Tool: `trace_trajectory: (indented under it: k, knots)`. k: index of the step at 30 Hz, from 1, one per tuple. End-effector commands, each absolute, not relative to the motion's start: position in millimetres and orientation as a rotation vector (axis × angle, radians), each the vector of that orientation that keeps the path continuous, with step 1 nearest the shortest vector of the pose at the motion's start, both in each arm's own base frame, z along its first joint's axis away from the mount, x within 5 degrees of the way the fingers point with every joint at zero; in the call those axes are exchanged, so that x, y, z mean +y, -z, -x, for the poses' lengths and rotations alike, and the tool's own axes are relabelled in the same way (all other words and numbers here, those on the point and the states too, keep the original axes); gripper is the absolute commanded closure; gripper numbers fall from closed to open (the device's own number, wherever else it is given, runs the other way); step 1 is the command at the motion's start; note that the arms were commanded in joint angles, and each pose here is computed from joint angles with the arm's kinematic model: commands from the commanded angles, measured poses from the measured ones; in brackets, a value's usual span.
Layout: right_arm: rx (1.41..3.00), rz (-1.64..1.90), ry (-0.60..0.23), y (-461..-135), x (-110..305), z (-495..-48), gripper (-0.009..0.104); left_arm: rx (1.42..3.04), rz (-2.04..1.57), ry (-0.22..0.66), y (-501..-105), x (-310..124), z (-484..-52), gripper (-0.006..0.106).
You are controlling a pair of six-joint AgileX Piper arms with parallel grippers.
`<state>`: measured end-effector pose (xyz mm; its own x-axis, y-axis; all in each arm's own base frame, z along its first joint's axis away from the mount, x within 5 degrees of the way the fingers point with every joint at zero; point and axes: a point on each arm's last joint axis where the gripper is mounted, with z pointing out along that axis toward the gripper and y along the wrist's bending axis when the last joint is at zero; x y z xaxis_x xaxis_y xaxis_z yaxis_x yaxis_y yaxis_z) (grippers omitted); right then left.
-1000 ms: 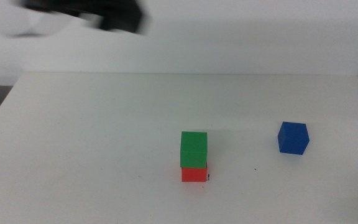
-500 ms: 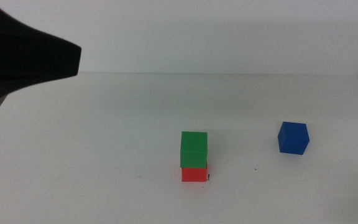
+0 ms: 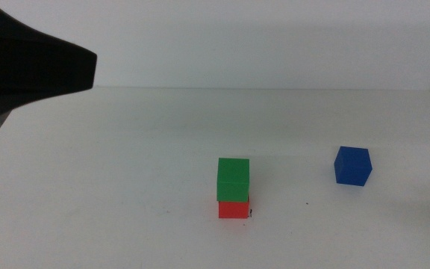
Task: Stack red cubes first, then green, then blue cubes in a specific spot.
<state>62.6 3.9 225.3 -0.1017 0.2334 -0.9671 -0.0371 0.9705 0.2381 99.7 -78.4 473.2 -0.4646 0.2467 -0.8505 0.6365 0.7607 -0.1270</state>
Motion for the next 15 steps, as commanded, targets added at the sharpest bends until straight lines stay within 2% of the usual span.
trace_trajectory:
  k: [1, 6, 11, 15]
  knots:
    - [1.771, -0.198, -0.238, -250.3, 4.1, -75.6, 0.009, 2.047, -0.662, 0.549, -472.7, -78.7, -99.7, 0.007]
    - [2.312, -0.266, -0.243, -286.0, 11.8, -134.7, 0.009, 2.040, -0.661, 0.550, -473.6, -77.5, -97.5, 0.007]
    - [2.520, -0.304, -0.234, -295.7, 16.2, -195.8, 0.009, 2.038, -0.660, 0.545, -473.9, -76.7, -96.8, 0.007]
    - [2.542, -0.278, -0.234, -284.6, 19.4, -245.0, 0.009, 2.032, -0.657, 0.546, -474.4, -76.8, -97.1, 0.007]
